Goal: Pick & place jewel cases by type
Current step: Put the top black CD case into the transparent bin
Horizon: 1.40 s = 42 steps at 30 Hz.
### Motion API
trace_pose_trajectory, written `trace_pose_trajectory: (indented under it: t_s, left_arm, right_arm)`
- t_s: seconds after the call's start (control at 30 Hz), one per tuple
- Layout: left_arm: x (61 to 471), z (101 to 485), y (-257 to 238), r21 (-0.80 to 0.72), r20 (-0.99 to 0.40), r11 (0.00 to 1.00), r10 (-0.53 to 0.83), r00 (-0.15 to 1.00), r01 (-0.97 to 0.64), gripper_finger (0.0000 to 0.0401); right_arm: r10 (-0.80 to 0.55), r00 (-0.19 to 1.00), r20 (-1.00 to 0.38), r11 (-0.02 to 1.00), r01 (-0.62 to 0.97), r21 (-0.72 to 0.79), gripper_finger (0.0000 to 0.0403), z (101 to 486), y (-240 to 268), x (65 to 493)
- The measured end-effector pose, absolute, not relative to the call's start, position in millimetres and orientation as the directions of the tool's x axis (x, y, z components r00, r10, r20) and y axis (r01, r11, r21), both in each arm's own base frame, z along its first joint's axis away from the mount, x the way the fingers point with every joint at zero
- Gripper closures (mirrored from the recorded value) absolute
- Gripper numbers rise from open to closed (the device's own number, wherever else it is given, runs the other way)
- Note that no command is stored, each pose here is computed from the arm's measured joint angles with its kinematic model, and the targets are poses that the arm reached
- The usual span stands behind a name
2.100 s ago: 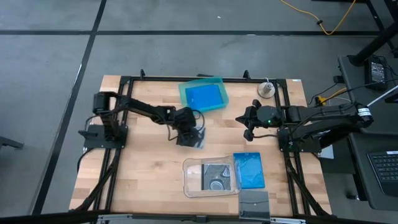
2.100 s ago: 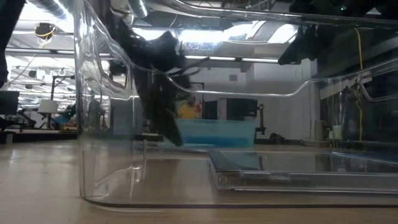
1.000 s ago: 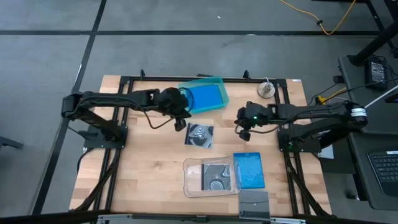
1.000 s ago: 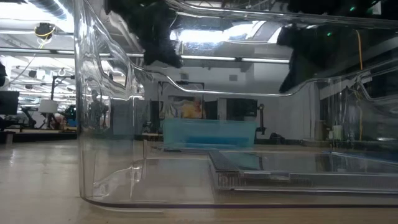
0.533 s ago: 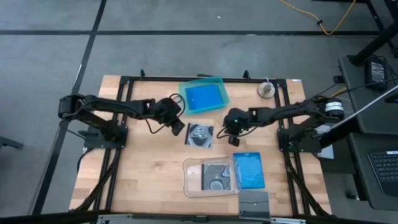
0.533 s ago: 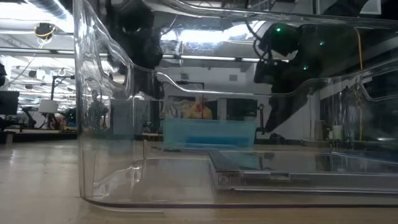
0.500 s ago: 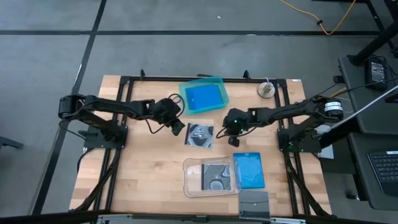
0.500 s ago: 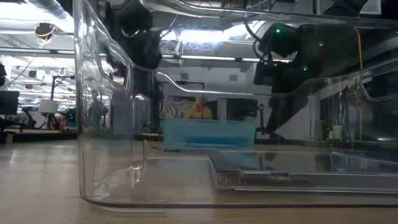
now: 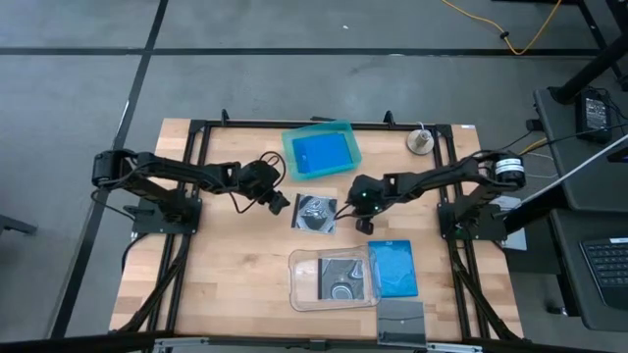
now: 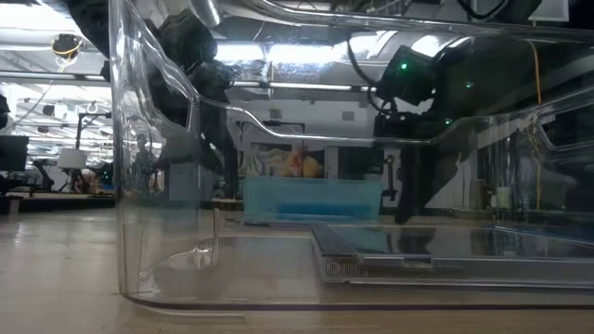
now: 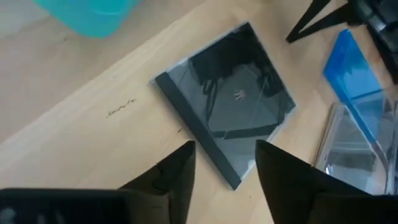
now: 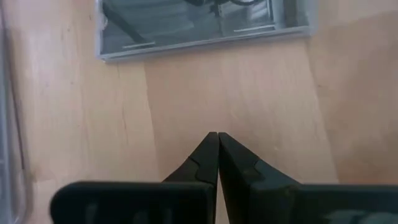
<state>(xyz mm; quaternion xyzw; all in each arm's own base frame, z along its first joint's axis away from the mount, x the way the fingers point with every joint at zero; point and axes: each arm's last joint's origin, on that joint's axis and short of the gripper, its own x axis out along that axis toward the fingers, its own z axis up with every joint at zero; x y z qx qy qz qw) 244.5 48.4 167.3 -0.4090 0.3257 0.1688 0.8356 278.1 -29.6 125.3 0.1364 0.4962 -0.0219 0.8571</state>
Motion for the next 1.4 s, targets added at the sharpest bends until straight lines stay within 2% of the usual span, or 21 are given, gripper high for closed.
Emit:
trace_pose_trajectory:
  t_s: [0.17,0.33,0.5,0.77,0.93,1.2,1.4]
  left_arm:
    - [248,158,49,-0.576,-0.707,0.572,0.01,0.708,-0.584,0.0215]
    - [258,150,51,-0.616,-0.675,0.544,0.006,0.737,-0.569,0.0204]
    - [266,137,52,-0.641,-0.67,0.507,-0.004,0.743,-0.576,0.0203]
    - [271,114,52,-0.64,-0.708,0.478,-0.063,0.704,-0.601,0.0202]
    - [277,108,48,-0.663,-0.688,0.471,-0.077,0.721,-0.582,0.0202]
    - [287,99,43,-0.72,-0.642,0.403,-0.081,0.762,-0.564,0.0202]
    - [289,100,41,-0.716,-0.645,0.41,-0.078,0.761,-0.565,0.0202]
  right_arm:
    - [0.13,0.49,-0.862,0.959,0.159,0.235,0.0394,121,-31,294]
    - [0.146,0.494,-0.857,0.963,0.129,0.238,0.0396,120,-32,308]
    - [0.145,0.5,-0.854,0.964,0.123,0.235,0.0387,120,-34,316]
    - [0.148,0.5,-0.853,0.967,0.107,0.23,0.0396,120,-34,316]
    - [0.145,0.5,-0.854,0.967,0.111,0.229,0.039,120,-36,316]
    - [0.152,0.501,-0.852,0.963,0.121,0.243,0.0392,119,-42,315]
    - [0.151,0.5,-0.852,0.967,0.104,0.233,0.0397,119,-45,314]
